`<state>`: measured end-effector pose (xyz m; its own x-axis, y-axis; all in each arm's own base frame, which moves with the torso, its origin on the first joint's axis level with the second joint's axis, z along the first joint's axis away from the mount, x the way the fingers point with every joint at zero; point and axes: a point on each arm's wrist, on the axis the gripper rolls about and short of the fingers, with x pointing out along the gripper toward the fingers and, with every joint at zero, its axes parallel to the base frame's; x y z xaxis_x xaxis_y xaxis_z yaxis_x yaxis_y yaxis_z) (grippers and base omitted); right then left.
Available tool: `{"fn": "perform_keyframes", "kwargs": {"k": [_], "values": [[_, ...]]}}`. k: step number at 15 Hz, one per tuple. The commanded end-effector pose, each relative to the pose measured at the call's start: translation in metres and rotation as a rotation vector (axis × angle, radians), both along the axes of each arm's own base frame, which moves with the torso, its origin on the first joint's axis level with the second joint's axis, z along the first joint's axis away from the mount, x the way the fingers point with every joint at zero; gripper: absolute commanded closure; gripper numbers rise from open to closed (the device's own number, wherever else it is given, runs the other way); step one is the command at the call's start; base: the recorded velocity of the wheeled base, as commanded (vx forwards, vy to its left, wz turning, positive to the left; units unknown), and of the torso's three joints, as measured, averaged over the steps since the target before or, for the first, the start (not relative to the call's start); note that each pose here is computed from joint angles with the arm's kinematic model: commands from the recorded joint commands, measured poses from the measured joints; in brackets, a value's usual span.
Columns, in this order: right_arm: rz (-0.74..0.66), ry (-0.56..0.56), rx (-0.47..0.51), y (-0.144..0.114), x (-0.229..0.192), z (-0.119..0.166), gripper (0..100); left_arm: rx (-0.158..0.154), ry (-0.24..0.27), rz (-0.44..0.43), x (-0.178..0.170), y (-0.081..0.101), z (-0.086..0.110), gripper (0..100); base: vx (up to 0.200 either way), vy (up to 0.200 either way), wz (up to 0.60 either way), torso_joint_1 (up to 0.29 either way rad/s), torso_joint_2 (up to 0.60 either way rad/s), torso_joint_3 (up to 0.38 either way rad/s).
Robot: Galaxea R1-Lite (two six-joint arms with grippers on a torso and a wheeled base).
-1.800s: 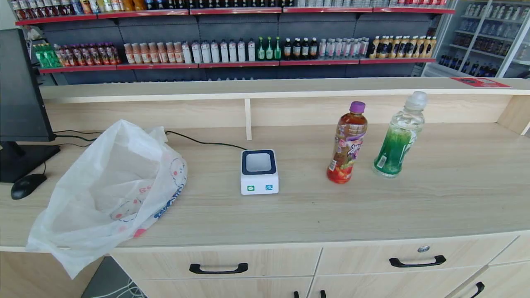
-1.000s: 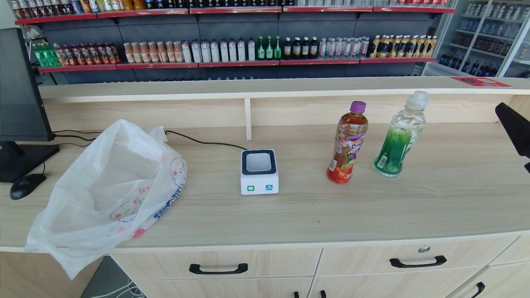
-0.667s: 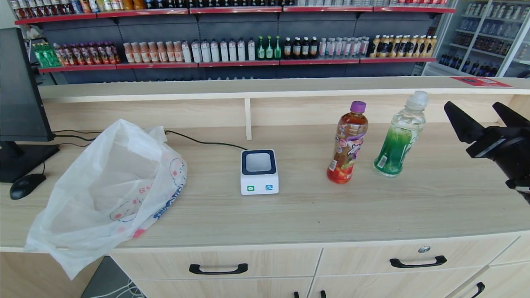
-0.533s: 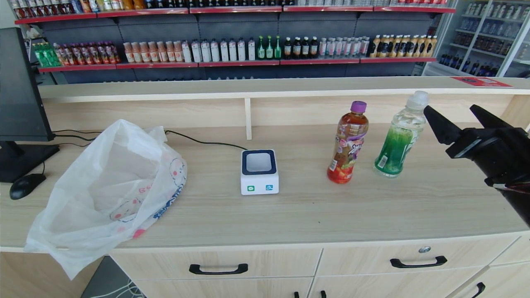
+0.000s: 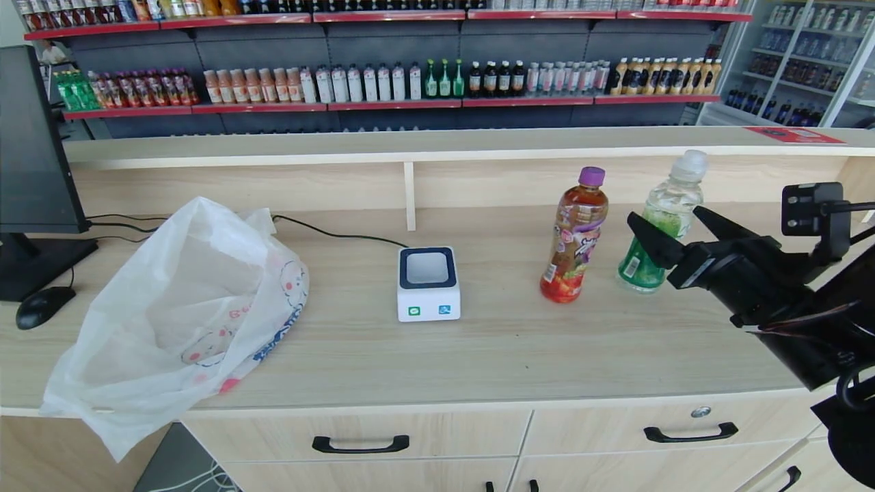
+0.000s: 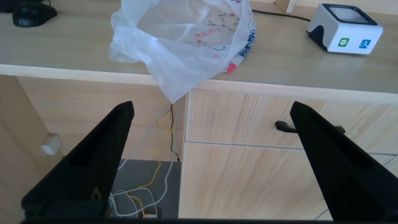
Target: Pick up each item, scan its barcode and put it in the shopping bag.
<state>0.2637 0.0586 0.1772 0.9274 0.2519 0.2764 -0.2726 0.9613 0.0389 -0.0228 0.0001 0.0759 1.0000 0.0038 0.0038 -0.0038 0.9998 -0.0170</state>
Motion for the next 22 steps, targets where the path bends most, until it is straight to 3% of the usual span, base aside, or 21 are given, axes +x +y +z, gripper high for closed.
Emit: {"fn": "perform_keyframes", "kwargs": {"k": [1, 6, 9, 22], "values": [[0.032, 0.040, -0.003, 0.011, 0.012, -0.013, 0, -0.001, 0.001, 0.001, 0.000, 0.000, 0.000, 0, 0.000, 0.000, 0.00, 0.000, 0.00, 0.000], [0.054, 0.103, -0.001, 0.022, 0.031, -0.034, 0, -0.001, 0.001, 0.001, 0.000, 0.000, 0.000, 0, 0.000, 0.000, 0.00, 0.000, 0.00, 0.000], [0.052, 0.065, 0.005, 0.028, 0.054, -0.033, 0, -0.001, 0.001, 0.002, 0.000, 0.000, 0.000, 0, 0.000, 0.000, 0.00, 0.000, 0.00, 0.000], [0.101, 0.094, -0.003, 0.056, 0.085, -0.061, 0, 0.014, 0.004, -0.002, 0.000, 0.000, 0.000, 0, 0.000, 0.000, 0.00, 0.000, 0.00, 0.000]]}}
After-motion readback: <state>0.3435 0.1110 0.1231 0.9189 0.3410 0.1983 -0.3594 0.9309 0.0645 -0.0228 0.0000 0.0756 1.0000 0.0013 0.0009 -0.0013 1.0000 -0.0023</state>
